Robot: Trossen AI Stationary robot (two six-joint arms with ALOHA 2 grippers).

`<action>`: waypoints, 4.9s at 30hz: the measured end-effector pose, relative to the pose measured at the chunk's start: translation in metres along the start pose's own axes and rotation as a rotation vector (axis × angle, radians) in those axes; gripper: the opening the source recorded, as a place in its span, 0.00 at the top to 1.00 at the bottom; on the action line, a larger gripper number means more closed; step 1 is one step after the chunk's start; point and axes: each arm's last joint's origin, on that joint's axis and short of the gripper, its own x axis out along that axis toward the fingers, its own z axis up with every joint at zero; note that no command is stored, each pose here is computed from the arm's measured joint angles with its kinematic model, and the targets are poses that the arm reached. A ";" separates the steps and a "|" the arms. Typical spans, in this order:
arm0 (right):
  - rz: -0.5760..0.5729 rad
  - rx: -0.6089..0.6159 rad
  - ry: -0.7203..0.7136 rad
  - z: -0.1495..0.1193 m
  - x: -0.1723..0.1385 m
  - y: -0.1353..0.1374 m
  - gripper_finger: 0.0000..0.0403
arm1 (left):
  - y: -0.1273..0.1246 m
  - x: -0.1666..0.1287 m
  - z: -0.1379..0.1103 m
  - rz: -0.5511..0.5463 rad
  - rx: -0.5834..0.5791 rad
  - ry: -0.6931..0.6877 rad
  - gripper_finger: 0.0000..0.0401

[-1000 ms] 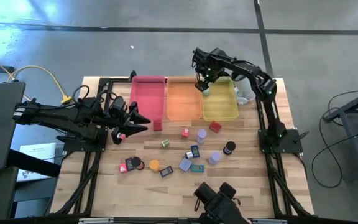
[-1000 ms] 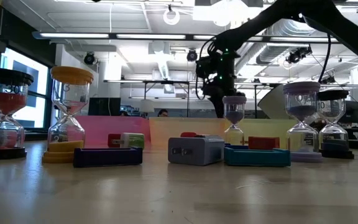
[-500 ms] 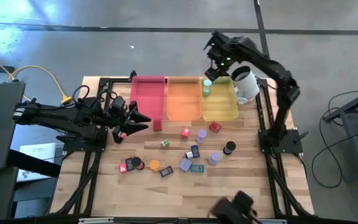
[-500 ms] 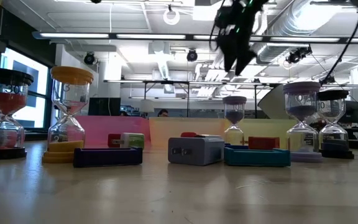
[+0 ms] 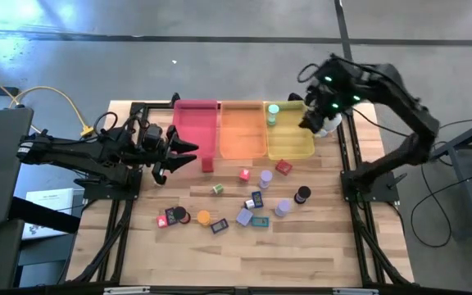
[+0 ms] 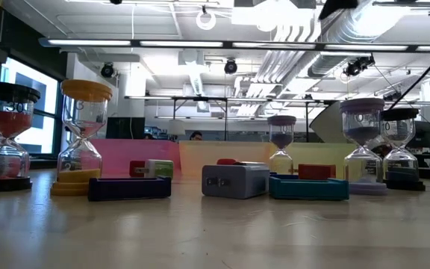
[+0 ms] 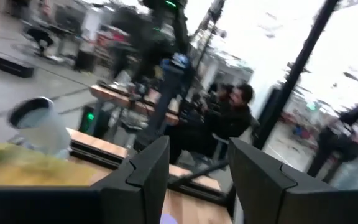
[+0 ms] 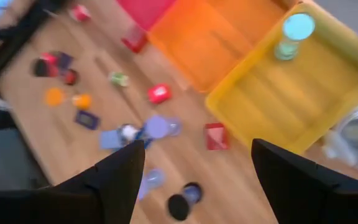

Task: Pick & Place Office items
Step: Put the right red charger adapter into the pink bin

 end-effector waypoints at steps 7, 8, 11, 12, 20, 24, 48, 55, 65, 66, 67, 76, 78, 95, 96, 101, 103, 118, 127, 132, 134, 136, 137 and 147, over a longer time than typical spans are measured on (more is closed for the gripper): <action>0.081 0.016 -0.097 -0.048 -0.045 0.017 0.29 | -0.002 0.012 -0.002 0.041 -0.019 -0.082 0.46; 0.078 0.020 -0.116 -0.054 -0.049 0.018 0.29 | -0.004 0.014 -0.003 0.032 -0.031 -0.088 0.44; 0.072 0.046 -0.166 -0.067 -0.060 0.021 0.29 | -0.009 0.024 -0.008 -0.015 -0.083 -0.125 0.38; 0.073 0.052 -0.180 -0.071 -0.063 0.021 0.29 | -0.010 0.026 -0.008 -0.033 -0.096 -0.141 0.37; 0.134 0.016 -0.170 -0.091 -0.069 0.036 0.29 | -0.024 0.038 -0.016 -0.138 -0.208 -0.217 0.35; 0.147 -0.004 -0.098 -0.101 -0.059 0.046 0.29 | -0.037 0.041 -0.029 -0.182 -0.190 -0.161 0.35; -0.354 0.192 -0.205 -0.148 0.083 0.047 0.29 | -0.069 0.021 -0.028 -0.220 -0.203 -0.197 0.35; -0.352 0.211 -0.089 -0.143 0.133 0.042 0.29 | -0.069 0.016 -0.024 -0.216 -0.164 -0.180 0.35; -0.341 0.109 0.142 -0.127 0.183 0.028 0.29 | -0.066 0.018 -0.028 -0.195 -0.170 -0.140 0.35; -0.343 0.103 0.168 -0.125 0.186 0.026 0.29 | -0.066 0.017 -0.028 -0.199 -0.171 -0.137 0.35; -0.343 0.091 0.182 -0.123 0.190 0.025 0.29 | -0.067 0.017 -0.028 -0.203 -0.172 -0.134 0.35; -0.357 -0.018 0.230 -0.109 0.224 0.022 0.29 | -0.068 0.017 -0.030 -0.210 -0.169 -0.113 0.35; -0.376 -0.032 0.255 -0.108 0.233 0.020 0.29 | -0.068 0.017 -0.030 -0.210 -0.169 -0.112 0.35; -0.448 -0.151 0.322 -0.107 0.283 0.016 0.29 | -0.068 0.017 -0.030 -0.209 -0.168 -0.113 0.35; -0.452 -0.151 0.323 -0.107 0.283 0.015 0.29 | -0.068 0.017 -0.030 -0.209 -0.168 -0.113 0.35; -0.461 -0.130 0.317 -0.102 0.284 0.010 0.29 | -0.068 0.017 -0.030 -0.209 -0.168 -0.113 0.35; -0.470 -0.119 0.307 -0.099 0.284 0.007 0.29 | -0.068 0.017 -0.030 -0.209 -0.168 -0.113 0.35; -0.464 -0.098 0.308 -0.089 0.285 -0.004 0.29 | -0.073 0.014 -0.032 -0.233 -0.177 -0.100 0.35; -0.465 -0.107 0.361 -0.092 0.297 -0.006 0.29 | -0.073 0.014 -0.032 -0.234 -0.178 -0.100 0.35; -0.469 -0.112 0.357 -0.092 0.302 -0.006 0.29 | -0.073 0.014 -0.032 -0.234 -0.177 -0.100 0.35; -0.472 -0.112 0.358 -0.091 0.302 -0.007 0.29 | -0.073 0.014 -0.032 -0.234 -0.177 -0.100 0.35; -0.473 -0.108 0.358 -0.090 0.302 -0.008 0.29 | -0.073 0.014 -0.032 -0.234 -0.177 -0.100 0.35; -0.473 -0.106 0.359 -0.089 0.302 -0.009 0.29 | -0.073 0.014 -0.032 -0.234 -0.177 -0.100 0.35; -0.449 -0.106 0.371 -0.088 0.301 -0.010 0.29 | -0.076 0.013 -0.033 -0.244 -0.181 -0.095 0.35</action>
